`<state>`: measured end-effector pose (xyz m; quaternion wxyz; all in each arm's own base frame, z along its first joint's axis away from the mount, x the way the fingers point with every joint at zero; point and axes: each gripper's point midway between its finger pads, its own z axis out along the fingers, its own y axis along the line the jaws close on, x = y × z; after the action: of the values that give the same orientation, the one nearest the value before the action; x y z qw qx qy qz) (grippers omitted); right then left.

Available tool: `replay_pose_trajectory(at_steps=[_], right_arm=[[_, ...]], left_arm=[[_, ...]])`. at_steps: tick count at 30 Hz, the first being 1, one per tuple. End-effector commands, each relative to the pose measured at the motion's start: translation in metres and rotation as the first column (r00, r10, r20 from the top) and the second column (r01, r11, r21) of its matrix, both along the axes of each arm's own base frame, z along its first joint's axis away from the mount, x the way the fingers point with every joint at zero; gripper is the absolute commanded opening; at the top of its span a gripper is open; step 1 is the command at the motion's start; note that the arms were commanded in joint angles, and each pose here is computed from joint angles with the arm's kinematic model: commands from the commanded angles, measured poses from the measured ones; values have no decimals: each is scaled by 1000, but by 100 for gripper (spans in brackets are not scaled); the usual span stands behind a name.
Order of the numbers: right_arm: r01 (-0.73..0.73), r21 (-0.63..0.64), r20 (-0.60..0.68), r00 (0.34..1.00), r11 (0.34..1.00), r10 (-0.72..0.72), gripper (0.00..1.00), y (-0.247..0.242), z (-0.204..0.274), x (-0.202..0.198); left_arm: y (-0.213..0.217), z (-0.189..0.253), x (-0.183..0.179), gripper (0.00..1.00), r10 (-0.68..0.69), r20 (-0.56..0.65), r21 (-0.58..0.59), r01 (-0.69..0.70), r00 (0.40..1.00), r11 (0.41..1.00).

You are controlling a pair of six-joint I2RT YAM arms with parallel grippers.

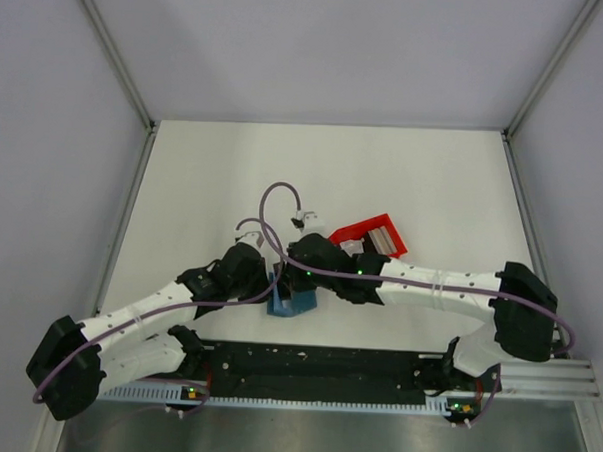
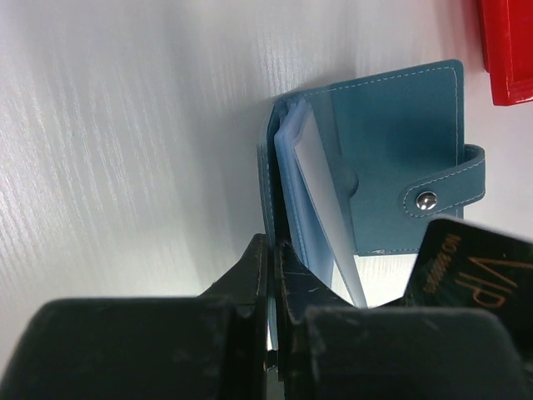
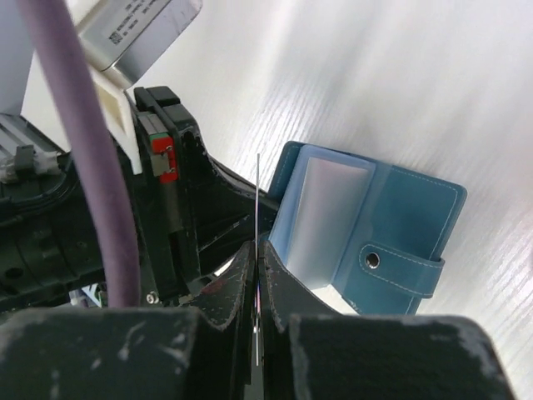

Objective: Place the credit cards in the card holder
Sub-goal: Open the card holder at the center of the board.

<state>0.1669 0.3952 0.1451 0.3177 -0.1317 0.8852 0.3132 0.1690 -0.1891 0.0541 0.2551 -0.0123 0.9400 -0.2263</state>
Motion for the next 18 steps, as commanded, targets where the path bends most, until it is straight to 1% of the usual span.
replay_pose_trajectory(at_steps=[1,6,15,18], right_arm=[[61,41,46,997,997,-63,0,15,14,12],[76,22,34,996,997,-77,0,16,0,12],[71,11,23,997,997,-72,0,18,-9,11],[89,-33,28,996,996,-88,0,10,-18,12]], left_arm=[[-8,14,6,0,8,29,-45,-7,1000,999],[-9,16,7,0,16,35,-56,-14,999,998],[-8,16,6,0,24,31,-65,-22,999,998],[-8,15,6,0,26,33,-63,-24,999,998]])
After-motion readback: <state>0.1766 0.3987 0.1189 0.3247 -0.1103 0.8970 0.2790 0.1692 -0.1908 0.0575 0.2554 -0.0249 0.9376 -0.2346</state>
